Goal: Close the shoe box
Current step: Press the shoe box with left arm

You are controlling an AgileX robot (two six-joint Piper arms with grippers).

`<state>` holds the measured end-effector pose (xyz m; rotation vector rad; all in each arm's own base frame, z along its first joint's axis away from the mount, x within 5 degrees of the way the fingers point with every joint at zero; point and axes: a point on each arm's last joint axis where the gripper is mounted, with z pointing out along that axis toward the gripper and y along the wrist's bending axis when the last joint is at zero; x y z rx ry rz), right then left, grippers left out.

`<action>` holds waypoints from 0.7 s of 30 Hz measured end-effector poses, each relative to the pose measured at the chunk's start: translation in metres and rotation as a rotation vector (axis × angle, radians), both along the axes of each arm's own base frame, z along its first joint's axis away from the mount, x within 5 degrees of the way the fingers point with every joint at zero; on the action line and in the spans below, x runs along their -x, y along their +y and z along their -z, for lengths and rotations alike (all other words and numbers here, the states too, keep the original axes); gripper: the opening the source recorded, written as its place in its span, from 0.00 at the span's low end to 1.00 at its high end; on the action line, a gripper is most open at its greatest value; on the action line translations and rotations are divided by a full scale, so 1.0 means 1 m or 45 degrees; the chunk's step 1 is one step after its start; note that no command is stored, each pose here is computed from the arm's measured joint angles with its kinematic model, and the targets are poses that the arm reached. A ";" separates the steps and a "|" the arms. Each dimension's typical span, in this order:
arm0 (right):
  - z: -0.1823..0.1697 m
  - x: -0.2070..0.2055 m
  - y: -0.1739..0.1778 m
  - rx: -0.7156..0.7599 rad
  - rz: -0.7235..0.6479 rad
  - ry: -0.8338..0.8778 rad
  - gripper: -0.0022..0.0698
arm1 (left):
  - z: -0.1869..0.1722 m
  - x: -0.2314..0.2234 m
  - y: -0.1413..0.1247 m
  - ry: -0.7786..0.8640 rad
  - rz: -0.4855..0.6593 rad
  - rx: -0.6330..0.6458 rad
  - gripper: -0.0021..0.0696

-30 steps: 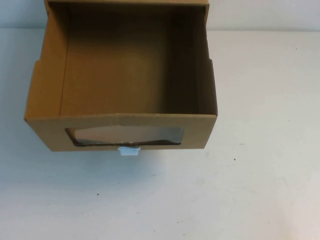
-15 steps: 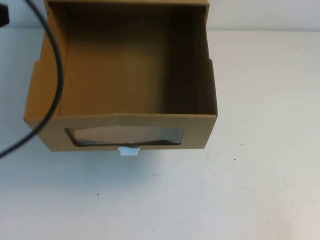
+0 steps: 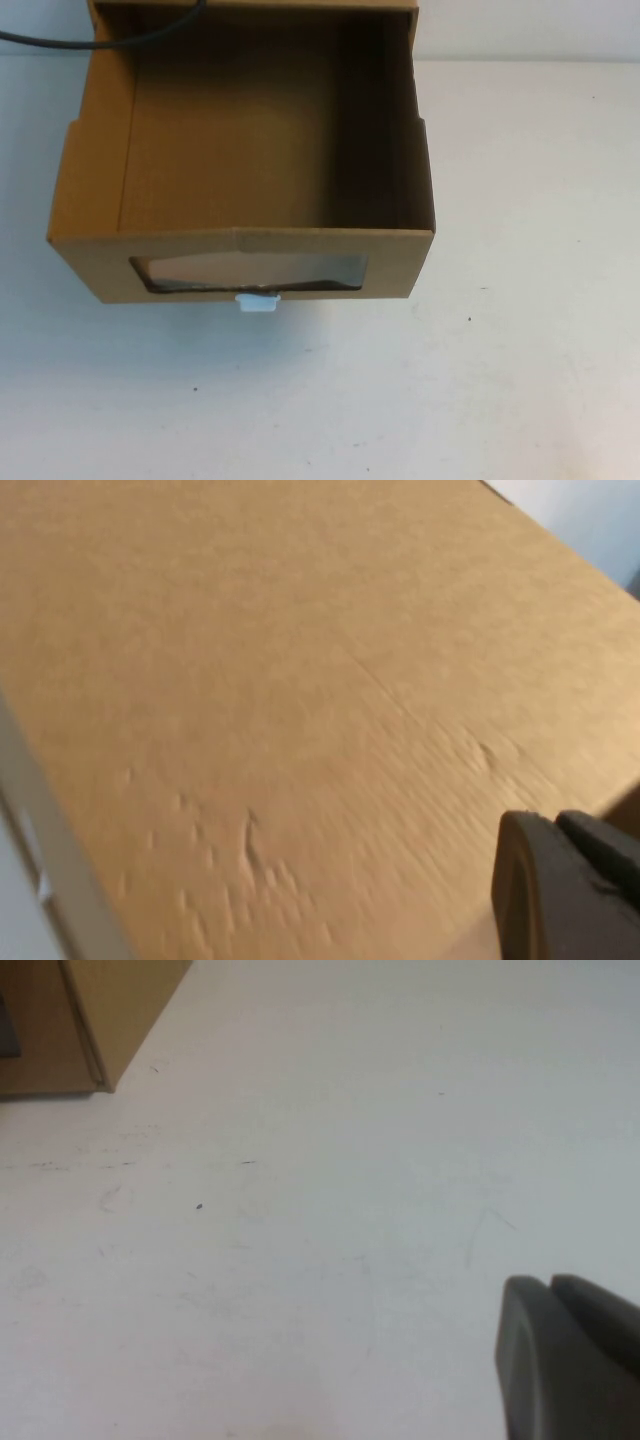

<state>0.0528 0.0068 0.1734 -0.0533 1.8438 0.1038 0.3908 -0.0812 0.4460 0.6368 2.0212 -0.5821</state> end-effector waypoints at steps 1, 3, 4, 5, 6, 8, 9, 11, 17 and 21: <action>0.000 0.000 0.000 0.000 0.000 0.000 0.01 | 0.004 -0.010 -0.003 0.007 0.013 0.002 0.02; 0.000 0.000 0.000 0.000 0.000 0.000 0.01 | 0.012 -0.028 -0.010 0.026 0.034 0.013 0.02; 0.000 0.000 0.000 0.000 0.000 0.000 0.01 | 0.016 -0.036 -0.013 0.036 0.042 0.020 0.02; 0.000 0.000 0.000 0.000 0.000 0.000 0.01 | 0.019 -0.043 -0.016 0.047 0.053 0.027 0.02; 0.000 0.000 0.000 0.000 0.000 0.000 0.01 | 0.022 -0.047 -0.017 0.061 0.055 0.034 0.02; 0.000 0.000 0.000 0.000 0.000 0.000 0.01 | 0.028 -0.056 -0.021 0.092 0.067 0.046 0.02; 0.000 0.000 0.000 0.000 0.000 0.000 0.01 | 0.031 -0.058 -0.023 0.106 0.073 0.047 0.02; 0.000 0.000 0.000 0.000 0.000 0.000 0.01 | 0.035 -0.061 -0.023 0.132 0.076 0.031 0.02; -0.006 -0.001 0.000 -0.027 0.008 -0.084 0.01 | 0.040 -0.063 -0.022 0.159 0.065 -0.004 0.02; -0.019 -0.003 0.000 -0.219 0.035 -0.255 0.01 | 0.040 -0.063 -0.022 0.158 0.062 -0.005 0.02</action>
